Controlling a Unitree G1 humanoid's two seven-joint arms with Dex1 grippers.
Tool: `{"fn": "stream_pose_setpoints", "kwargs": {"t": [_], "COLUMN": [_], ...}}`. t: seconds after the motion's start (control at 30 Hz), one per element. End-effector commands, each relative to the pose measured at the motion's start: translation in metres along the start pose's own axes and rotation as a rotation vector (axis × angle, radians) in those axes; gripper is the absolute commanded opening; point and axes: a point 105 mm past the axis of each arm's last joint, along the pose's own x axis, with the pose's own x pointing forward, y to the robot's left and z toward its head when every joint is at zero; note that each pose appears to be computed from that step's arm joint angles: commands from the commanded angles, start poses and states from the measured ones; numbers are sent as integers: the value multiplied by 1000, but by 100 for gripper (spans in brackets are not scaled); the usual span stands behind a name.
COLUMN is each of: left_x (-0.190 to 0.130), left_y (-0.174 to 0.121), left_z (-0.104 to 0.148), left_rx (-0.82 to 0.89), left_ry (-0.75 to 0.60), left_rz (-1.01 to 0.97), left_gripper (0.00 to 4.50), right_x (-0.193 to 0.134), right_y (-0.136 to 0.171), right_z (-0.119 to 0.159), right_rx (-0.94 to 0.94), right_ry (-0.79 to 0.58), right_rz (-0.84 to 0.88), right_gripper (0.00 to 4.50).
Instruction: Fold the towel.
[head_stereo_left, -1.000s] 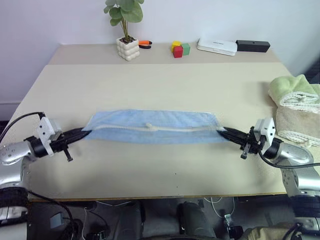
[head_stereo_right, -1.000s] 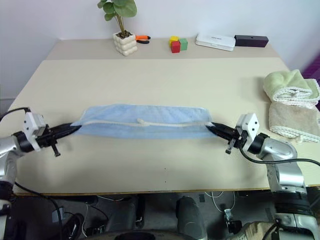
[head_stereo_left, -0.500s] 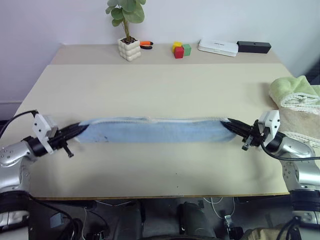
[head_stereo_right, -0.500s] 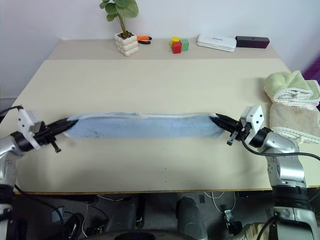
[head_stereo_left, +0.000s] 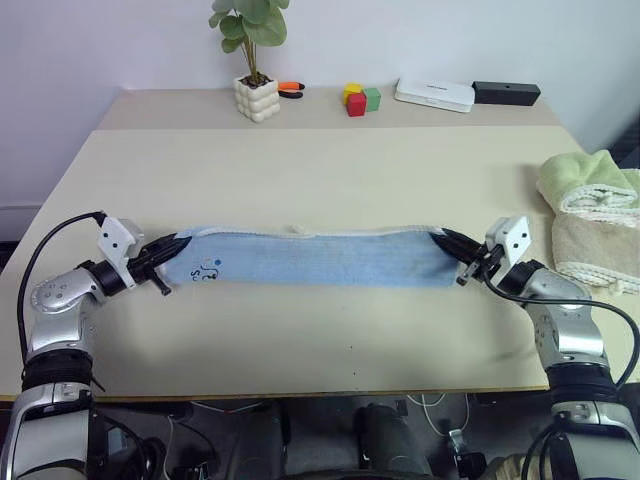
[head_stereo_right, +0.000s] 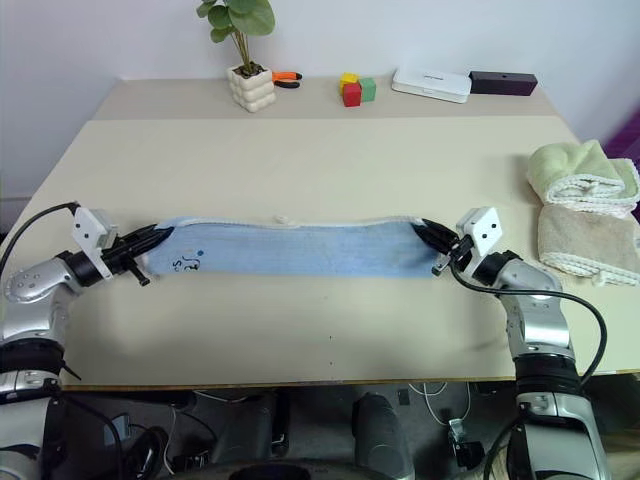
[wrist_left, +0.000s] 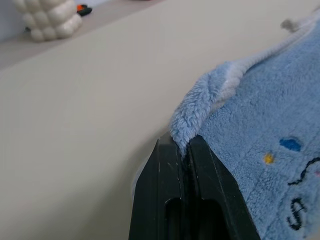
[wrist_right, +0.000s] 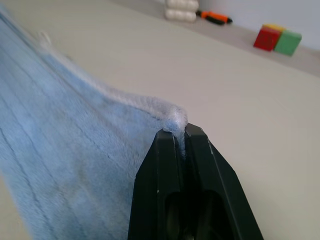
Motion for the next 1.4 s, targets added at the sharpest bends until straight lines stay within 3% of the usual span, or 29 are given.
{"fn": "stream_pose_setpoints", "kwargs": {"t": [0.03, 0.6, 0.7, 0.93, 0.97, 1.13, 1.17, 1.27, 1.4], "left_x": [2, 10, 10, 3, 0, -12, -15, -22, -22], "left_y": [4, 4, 6, 13, 14, 26, 31, 43, 47], "left_z": [-1, -12, -12, -10, -11, -4, -1, 12, 28], "left_rx": [-18, -149, -144, -180, -227, -286, -299, -302, -319], "left_ry": [12, 47, 47, 36, 31, 7, -6, -43, -98], "left_rz": [18, 36, 50, 81, 74, 121, 142, 187, 204], "left_gripper": [0, 0, 95, 444, 448, 448, 424, 322, 124], "right_x": [3, 8, 9, 9, 8, 5, 5, 6, 11], "right_y": [-4, 3, 6, -2, -2, -13, -16, -18, -17], "right_z": [9, -4, -6, -4, -4, 5, 8, 25, 35], "right_rx": [-31, 77, 105, 41, 57, 95, 88, 114, 121], "right_ry": [-32, -1, 5, 13, 12, -27, -33, -111, -142], "right_rz": [-23, -25, 4, -44, -34, -80, -91, -107, -116], "right_gripper": [10, 10, 96, 441, 447, 447, 449, 370, 177]}}
